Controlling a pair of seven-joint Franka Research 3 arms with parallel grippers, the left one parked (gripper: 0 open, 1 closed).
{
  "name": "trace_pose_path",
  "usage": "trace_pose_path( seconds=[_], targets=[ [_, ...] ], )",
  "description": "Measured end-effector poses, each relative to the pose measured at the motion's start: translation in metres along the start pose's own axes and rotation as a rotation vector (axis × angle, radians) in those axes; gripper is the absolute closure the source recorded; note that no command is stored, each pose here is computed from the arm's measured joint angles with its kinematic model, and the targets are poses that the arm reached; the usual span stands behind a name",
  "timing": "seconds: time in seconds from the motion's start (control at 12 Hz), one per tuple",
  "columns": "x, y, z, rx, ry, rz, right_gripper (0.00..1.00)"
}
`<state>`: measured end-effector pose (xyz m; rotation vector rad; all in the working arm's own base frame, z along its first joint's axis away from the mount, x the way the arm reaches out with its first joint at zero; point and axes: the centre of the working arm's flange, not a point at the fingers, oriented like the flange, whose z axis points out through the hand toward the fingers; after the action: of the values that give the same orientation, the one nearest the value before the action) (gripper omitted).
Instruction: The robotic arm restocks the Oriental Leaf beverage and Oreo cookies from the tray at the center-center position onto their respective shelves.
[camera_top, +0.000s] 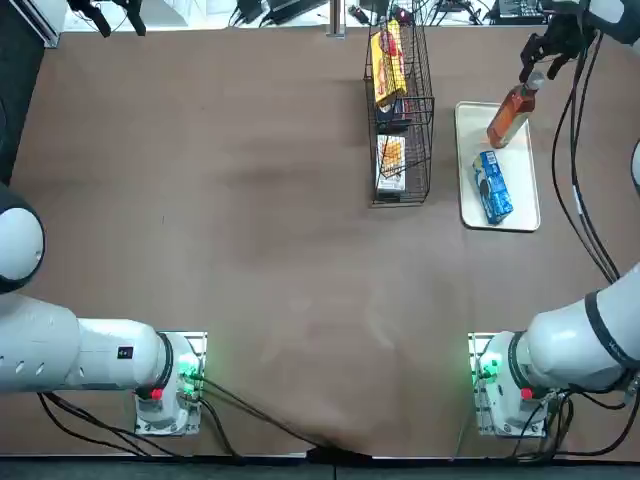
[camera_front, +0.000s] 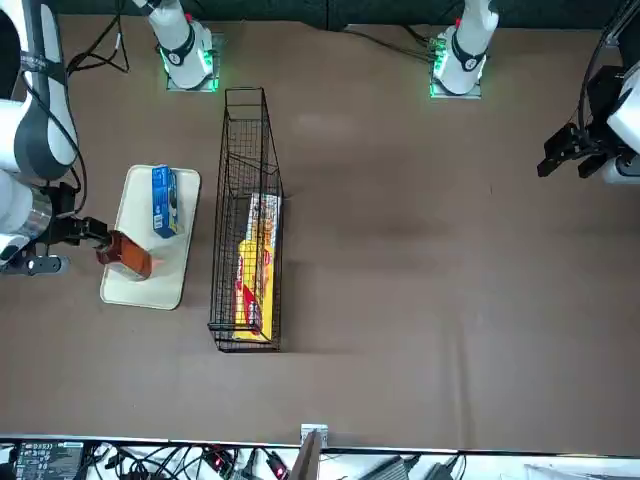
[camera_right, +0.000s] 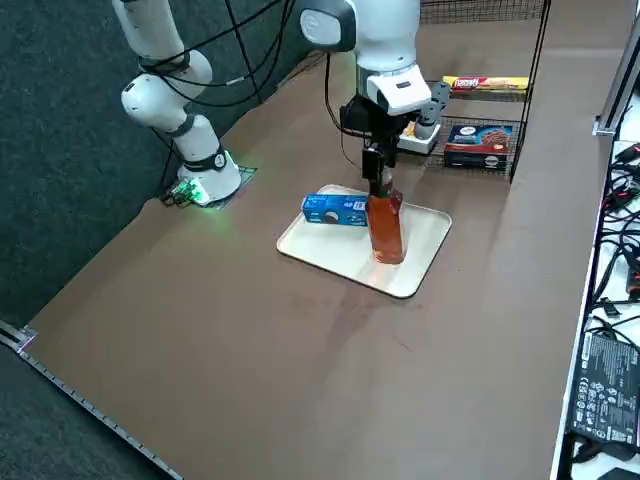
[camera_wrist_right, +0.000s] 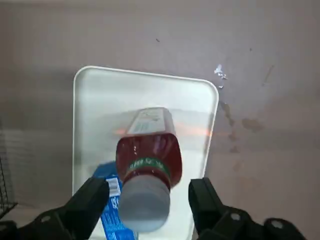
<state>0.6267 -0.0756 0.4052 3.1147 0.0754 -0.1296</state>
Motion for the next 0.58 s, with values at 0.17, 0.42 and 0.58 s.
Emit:
trace_pose_path(
  seconds=[0.17,0.42,0.58],
  targets=[
    [-0.001,-0.001,0.008,0.007,0.003,0.004,0.01],
    [-0.003,-0.001,0.013,0.010,-0.001,0.008,0.03],
    [-0.004,0.001,0.016,0.010,-0.001,0.011,0.06]
  ],
)
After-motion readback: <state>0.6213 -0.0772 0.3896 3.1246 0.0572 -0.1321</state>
